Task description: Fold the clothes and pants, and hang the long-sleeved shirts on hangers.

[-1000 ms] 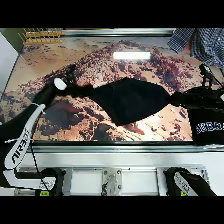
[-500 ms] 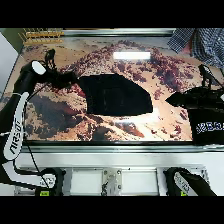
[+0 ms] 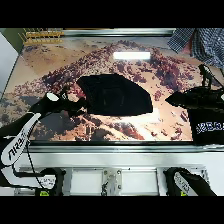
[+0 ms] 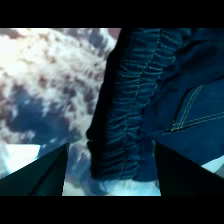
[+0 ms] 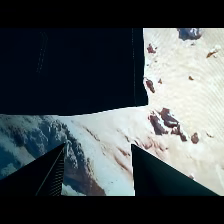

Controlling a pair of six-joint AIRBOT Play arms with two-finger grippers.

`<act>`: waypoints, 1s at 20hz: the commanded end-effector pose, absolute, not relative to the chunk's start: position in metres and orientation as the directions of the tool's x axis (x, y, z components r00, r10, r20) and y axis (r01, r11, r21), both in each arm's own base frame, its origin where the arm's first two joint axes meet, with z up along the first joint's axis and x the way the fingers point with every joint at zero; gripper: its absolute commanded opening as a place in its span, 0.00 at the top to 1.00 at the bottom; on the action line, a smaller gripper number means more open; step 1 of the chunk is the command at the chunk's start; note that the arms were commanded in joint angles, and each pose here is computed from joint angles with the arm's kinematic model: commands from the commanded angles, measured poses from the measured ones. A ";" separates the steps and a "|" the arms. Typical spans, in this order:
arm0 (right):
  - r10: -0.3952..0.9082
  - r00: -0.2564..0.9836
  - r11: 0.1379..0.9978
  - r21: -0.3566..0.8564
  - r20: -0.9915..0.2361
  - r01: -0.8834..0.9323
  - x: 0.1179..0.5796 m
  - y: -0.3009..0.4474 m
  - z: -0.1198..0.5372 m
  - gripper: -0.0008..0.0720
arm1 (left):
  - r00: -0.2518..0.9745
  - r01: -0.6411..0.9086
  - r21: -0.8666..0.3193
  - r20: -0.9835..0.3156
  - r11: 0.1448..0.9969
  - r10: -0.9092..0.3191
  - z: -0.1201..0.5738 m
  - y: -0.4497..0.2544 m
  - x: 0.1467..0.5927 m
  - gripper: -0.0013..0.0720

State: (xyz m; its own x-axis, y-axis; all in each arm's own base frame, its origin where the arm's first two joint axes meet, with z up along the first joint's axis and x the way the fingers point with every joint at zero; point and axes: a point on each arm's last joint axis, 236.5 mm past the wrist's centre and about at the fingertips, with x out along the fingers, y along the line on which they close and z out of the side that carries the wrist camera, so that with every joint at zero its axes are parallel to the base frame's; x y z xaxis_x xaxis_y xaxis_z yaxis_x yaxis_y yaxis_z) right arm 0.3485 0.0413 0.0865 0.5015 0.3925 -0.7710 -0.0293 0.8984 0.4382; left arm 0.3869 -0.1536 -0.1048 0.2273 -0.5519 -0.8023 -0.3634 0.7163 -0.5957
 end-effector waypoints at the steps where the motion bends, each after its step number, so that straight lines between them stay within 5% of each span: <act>1: 0.398 0.502 0.895 0.445 -0.767 -0.029 0.349 0.043 0.087 0.40 | 0.247 -0.360 -0.628 -0.777 0.690 -0.579 -0.110 -0.180 0.396 0.24; 2: 0.398 0.502 0.895 0.445 -0.768 -0.029 0.349 0.043 0.087 0.40 | 0.248 -0.345 -0.633 -0.774 0.693 -0.583 -0.108 -0.187 0.401 0.25; 4: 0.381 0.497 0.904 0.428 -0.780 -0.022 0.348 0.038 0.083 0.40 | 0.258 -0.317 -0.645 -0.764 0.695 -0.591 -0.101 -0.194 0.411 0.94; 8: 0.284 0.430 0.879 0.412 -0.857 0.240 0.336 0.014 0.021 0.39 | 0.231 -0.209 -0.630 -0.775 0.748 -0.589 -0.083 -0.195 0.416 0.95; 12: 0.335 0.465 0.717 0.542 -0.819 0.439 0.358 0.023 -0.045 0.39 | 0.188 -0.172 -0.592 -0.804 0.787 -0.564 -0.088 -0.190 0.407 0.95; 20: 0.372 0.532 0.634 0.627 -0.761 0.453 0.415 0.053 -0.110 0.39 | 0.171 -0.156 -0.576 -0.816 0.802 -0.553 -0.091 -0.187 0.403 0.95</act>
